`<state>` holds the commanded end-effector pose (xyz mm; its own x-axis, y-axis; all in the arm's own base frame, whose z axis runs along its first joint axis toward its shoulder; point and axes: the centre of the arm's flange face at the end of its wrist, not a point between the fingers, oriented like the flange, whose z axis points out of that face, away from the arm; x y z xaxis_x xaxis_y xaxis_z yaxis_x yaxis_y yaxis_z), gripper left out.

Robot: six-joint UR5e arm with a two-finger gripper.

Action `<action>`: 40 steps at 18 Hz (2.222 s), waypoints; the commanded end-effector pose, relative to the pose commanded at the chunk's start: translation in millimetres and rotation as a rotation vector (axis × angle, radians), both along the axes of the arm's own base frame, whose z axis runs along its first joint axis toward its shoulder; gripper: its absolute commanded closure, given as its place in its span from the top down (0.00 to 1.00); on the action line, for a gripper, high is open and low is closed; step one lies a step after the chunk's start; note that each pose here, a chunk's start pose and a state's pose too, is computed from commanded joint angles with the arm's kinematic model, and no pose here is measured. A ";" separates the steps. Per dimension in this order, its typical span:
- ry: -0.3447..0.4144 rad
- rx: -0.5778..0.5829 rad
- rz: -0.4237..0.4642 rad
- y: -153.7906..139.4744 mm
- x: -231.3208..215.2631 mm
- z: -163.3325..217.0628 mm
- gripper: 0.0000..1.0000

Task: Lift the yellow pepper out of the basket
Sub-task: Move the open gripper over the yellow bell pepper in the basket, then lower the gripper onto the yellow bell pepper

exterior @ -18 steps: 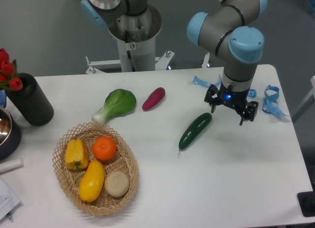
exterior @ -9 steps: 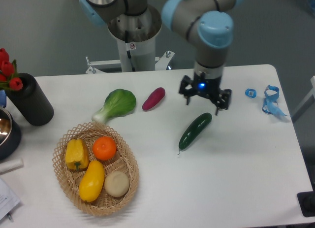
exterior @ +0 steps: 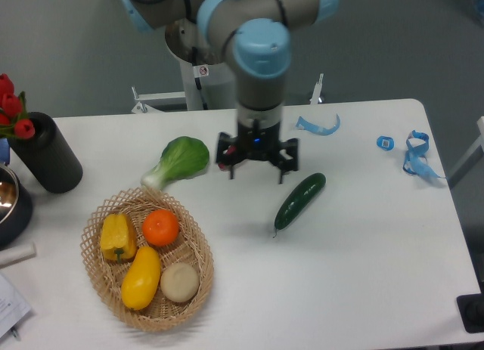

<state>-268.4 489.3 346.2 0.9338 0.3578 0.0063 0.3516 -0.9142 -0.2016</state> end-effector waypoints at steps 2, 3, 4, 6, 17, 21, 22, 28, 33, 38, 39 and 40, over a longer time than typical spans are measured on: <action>-0.024 -0.006 0.026 21.9 19.6 -8.9 1.00; -0.035 -0.009 0.042 33.3 29.9 -13.4 1.00; -0.044 -0.012 0.057 42.6 36.8 -17.1 1.00; -0.062 -0.016 0.073 60.3 51.2 -24.6 1.00; -0.179 -0.030 0.078 98.9 95.7 -62.4 1.00; -0.213 -0.032 0.078 117.0 100.0 -75.8 1.00; -0.216 -0.037 0.075 122.9 103.2 -79.9 1.00; -0.220 -0.050 0.059 133.3 113.7 -89.5 1.00; -0.231 -0.078 0.057 135.1 115.8 -107.2 1.00; -0.235 -0.087 0.050 139.4 120.1 -115.0 1.00; -0.235 -0.087 0.049 140.3 121.7 -115.3 1.00; -0.236 -0.094 0.047 141.1 123.3 -119.1 1.00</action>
